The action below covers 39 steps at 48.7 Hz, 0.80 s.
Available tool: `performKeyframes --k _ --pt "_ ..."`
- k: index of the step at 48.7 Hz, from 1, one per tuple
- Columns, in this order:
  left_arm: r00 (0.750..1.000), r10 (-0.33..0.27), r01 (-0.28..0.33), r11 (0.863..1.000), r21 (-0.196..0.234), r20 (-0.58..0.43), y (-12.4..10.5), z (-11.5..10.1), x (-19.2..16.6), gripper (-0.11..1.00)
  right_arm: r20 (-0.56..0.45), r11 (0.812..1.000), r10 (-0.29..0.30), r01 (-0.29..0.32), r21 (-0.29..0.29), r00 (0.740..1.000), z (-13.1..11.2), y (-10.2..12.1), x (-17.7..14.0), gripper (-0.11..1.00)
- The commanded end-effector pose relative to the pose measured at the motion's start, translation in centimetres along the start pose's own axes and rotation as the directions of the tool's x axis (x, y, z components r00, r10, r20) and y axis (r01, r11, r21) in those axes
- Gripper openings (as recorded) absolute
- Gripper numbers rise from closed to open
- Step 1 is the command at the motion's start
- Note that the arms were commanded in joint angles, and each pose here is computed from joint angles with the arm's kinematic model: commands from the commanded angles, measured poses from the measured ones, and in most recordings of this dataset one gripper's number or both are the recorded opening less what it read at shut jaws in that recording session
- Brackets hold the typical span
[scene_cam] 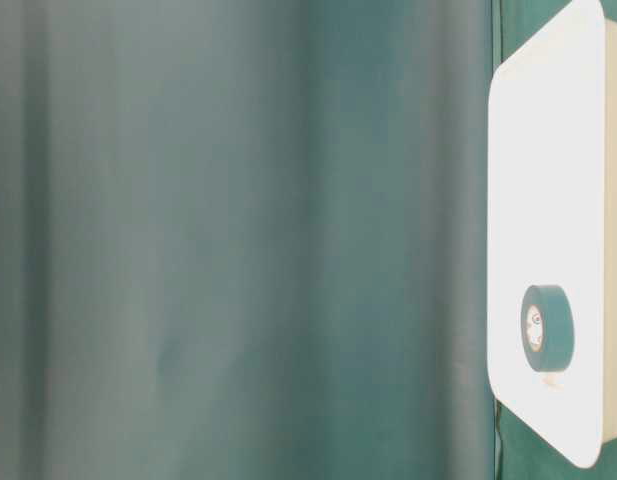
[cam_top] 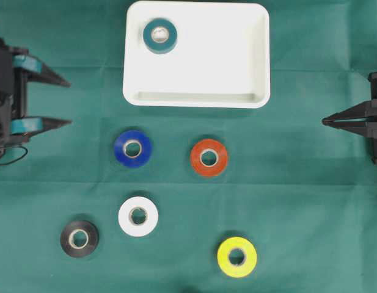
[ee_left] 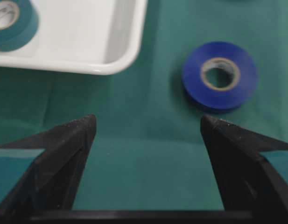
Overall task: Put the tape into the white case with the left arm.
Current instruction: 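Withdraw the left gripper back to the left side, then move the left gripper to the blue tape roll and grip its rim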
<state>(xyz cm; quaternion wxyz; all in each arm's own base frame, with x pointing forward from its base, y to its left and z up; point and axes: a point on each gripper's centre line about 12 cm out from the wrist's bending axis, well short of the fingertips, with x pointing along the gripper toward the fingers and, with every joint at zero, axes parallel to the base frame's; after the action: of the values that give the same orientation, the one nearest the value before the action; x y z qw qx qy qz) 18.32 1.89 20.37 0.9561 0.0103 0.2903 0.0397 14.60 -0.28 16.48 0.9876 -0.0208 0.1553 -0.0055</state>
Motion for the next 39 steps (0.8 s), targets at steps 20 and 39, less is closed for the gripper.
performKeyframes --k 20,39 --pt "0.992 -0.116 0.112 0.99 0.084 0.046 -2.5 0.1 -1.1 0.9 0.012 1.0 -0.002 0.002 0.002 1.0 0.5 0.0 0.1 -0.09" --pt "0.995 -0.095 0.092 0.993 0.077 0.037 -2.3 1.3 1.6 0.9 0.012 1.0 -0.002 0.002 0.004 1.0 0.5 0.0 0.1 -0.09"
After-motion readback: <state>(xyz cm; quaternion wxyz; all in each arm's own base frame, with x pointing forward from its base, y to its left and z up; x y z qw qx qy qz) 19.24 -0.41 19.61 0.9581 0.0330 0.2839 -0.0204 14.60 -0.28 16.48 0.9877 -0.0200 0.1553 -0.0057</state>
